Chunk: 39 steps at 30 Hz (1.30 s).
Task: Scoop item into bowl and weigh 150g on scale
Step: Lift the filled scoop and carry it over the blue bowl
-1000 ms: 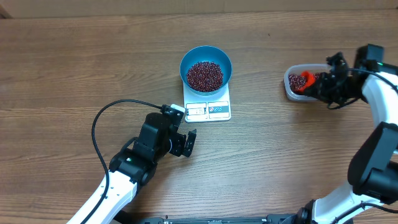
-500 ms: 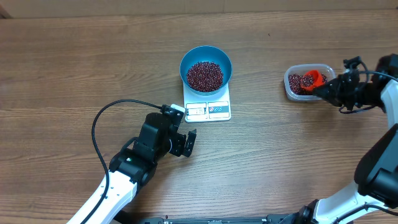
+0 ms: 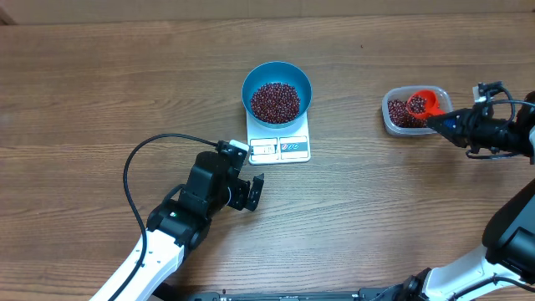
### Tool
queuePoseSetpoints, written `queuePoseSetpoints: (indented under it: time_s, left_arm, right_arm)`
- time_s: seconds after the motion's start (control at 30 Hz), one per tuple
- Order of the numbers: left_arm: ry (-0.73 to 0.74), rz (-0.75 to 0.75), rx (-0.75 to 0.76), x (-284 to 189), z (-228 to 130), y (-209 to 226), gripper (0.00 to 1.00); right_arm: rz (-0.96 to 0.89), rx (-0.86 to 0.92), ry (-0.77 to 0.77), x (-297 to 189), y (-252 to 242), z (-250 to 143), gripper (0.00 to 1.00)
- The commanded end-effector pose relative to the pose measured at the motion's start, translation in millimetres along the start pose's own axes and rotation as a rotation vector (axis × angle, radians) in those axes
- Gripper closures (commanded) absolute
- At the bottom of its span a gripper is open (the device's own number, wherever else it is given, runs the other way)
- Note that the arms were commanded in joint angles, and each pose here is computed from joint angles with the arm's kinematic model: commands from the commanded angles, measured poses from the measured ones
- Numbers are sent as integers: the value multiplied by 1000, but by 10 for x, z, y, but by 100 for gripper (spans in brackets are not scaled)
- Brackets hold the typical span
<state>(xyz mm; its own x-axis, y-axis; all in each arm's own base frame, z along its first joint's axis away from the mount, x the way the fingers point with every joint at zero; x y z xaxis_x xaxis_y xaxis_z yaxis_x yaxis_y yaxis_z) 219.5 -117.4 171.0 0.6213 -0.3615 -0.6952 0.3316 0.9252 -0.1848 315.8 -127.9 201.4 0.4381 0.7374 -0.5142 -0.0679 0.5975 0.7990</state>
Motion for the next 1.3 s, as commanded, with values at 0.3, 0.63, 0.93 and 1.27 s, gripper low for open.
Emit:
queuePoseSetpoints:
  time_s: [0.3, 0.63, 0.93, 1.27]
  left_arm:
    - [8, 12, -17, 17, -19, 21, 0]
    - [8, 12, -17, 17, -20, 21, 0]
    - [8, 12, -17, 17, -20, 21, 0]
    - [8, 12, -17, 17, -20, 21, 0]
  right_arm:
    - [181, -159, 53, 322, 537, 144, 96]
    - [248, -280, 181, 964, 1224, 247, 96]
    - [109, -341, 218, 1606, 1624, 222, 96]
    - [-60, -453, 194, 1988, 1856, 110, 96]
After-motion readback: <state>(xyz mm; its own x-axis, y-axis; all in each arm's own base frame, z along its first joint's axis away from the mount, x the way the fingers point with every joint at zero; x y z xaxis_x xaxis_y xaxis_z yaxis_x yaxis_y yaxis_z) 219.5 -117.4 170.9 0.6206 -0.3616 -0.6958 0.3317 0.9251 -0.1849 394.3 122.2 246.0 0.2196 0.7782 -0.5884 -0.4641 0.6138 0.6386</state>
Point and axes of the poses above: each gripper's point midway between its finger pads, its own x axis out along the fingers, its own y axis along the line the jaws close on, z = x × y, the point moved 10 cm from there along -x, back along the fingers, and after that the axes turned 7 degrees about -x, right-handed, at the moved point
